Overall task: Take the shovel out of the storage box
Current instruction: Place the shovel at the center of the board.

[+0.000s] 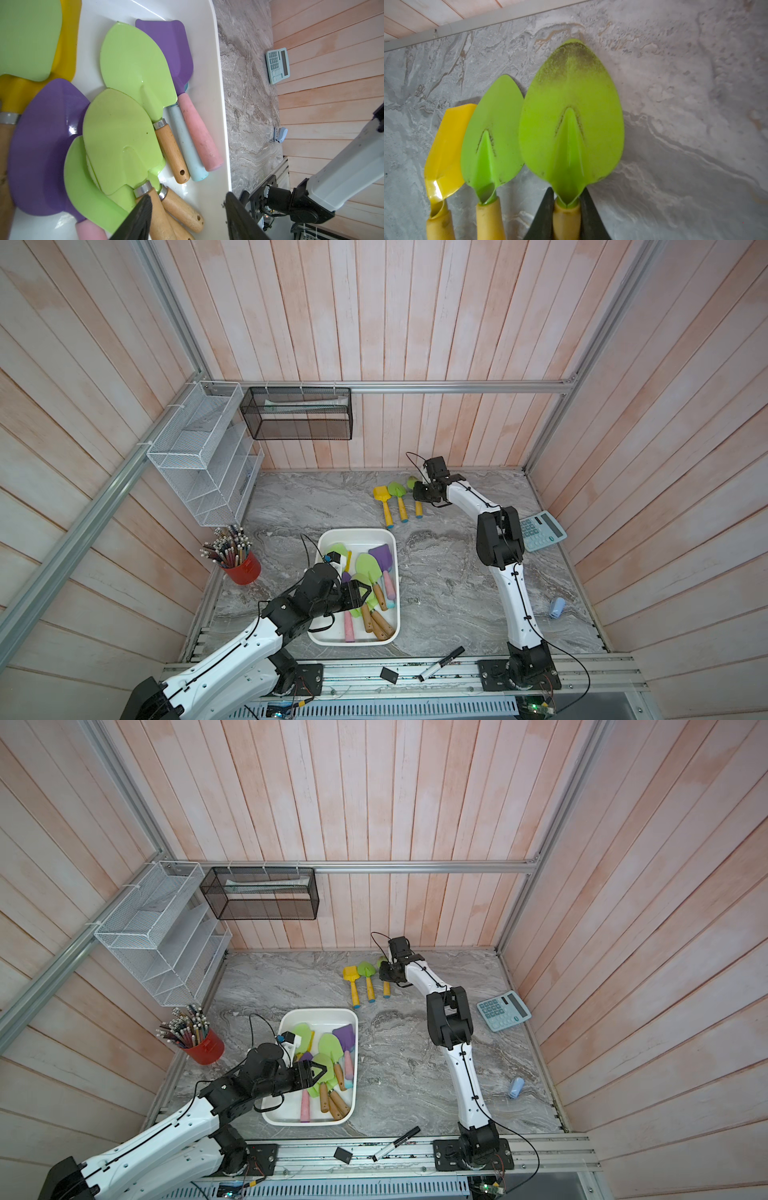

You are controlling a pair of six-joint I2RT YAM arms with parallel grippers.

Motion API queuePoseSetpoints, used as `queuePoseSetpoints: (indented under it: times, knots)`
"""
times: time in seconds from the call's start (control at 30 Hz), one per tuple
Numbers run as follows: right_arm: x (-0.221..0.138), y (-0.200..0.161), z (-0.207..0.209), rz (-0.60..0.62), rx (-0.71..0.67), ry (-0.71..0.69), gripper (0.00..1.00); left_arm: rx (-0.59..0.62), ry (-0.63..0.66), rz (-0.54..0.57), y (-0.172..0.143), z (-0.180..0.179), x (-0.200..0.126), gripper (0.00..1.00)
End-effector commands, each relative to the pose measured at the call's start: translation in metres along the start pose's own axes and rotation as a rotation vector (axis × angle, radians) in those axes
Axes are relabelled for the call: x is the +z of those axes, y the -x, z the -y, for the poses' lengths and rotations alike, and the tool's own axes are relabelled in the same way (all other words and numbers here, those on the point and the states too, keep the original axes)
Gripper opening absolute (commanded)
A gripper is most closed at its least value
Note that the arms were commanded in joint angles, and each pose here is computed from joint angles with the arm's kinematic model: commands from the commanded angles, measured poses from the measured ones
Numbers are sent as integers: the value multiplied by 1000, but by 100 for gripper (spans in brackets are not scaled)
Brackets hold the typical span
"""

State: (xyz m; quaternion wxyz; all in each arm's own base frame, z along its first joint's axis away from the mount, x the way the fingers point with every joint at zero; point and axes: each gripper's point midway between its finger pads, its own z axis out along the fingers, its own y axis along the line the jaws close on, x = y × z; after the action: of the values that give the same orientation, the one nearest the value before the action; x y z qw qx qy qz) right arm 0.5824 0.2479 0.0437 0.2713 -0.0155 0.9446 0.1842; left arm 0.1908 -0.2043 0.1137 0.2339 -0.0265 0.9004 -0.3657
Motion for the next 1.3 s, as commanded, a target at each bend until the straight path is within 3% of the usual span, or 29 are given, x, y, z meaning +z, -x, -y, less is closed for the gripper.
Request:
queuePoseSetpoints:
  times: [0.0, 0.3, 0.7, 0.9, 1.1, 1.27]
  knots:
    - [15, -18, 5, -51, -20, -34, 20, -3, -5, 11, 1, 0, 1, 59]
    - [17, -23, 8, -60, -19, -51, 25, -3, -2, 9, -2, -1, 2, 59]
    - [3, -19, 4, -46, -28, -38, 47, -6, 2, 3, -4, 0, 3, 59]
    - [-37, -7, -11, 18, -27, 13, 52, 9, 35, -11, -4, 3, 9, 59]
    - [-98, -4, -21, 121, -15, 51, 53, 25, 67, -35, -6, 10, 21, 59]
    - [-138, -30, -28, 160, 12, 111, 54, 12, 167, -58, -12, 2, 26, 58]
